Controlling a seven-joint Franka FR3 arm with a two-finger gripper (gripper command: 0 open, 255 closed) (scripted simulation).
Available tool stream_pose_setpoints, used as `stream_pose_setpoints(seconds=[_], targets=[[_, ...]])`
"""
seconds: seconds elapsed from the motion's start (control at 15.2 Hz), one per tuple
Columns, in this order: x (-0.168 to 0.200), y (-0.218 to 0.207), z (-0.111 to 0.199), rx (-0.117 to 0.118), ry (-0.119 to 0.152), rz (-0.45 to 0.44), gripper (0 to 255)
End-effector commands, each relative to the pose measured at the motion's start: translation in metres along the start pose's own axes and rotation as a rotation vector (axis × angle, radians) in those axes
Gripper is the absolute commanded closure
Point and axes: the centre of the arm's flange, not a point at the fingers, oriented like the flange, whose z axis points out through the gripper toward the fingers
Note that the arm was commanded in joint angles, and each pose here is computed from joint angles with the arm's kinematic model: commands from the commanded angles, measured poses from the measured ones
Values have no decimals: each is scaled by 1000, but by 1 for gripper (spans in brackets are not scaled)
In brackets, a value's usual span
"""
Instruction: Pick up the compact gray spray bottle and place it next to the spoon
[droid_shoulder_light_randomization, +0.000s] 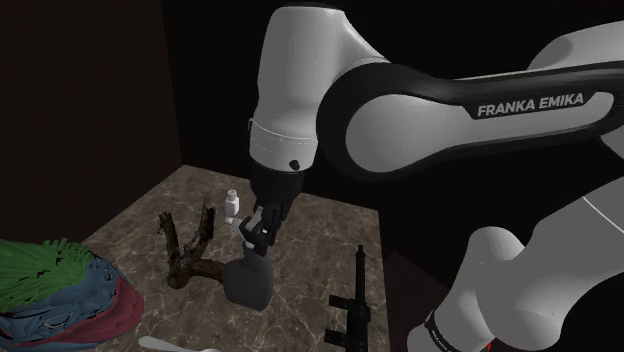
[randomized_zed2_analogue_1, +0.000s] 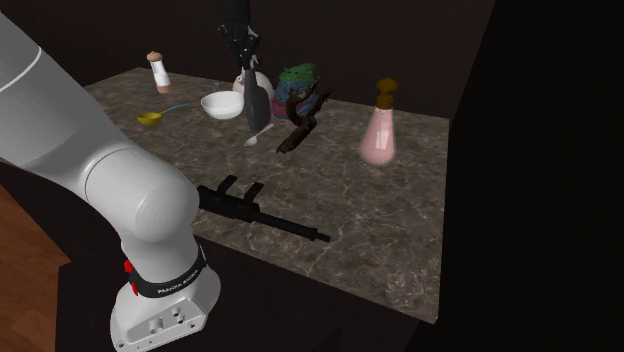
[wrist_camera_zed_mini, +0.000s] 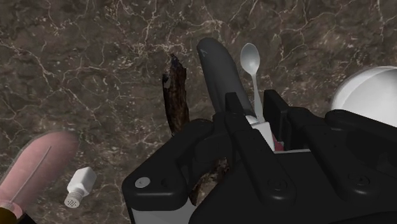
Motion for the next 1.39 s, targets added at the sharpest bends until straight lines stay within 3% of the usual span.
stream_pose_setpoints(seconds=[0.0,1.06,1.32], targets=[[-1,1,10,0,1,0,255],[-6,6,95,0,1,0,255],[-6,6,99,0,1,0,255]])
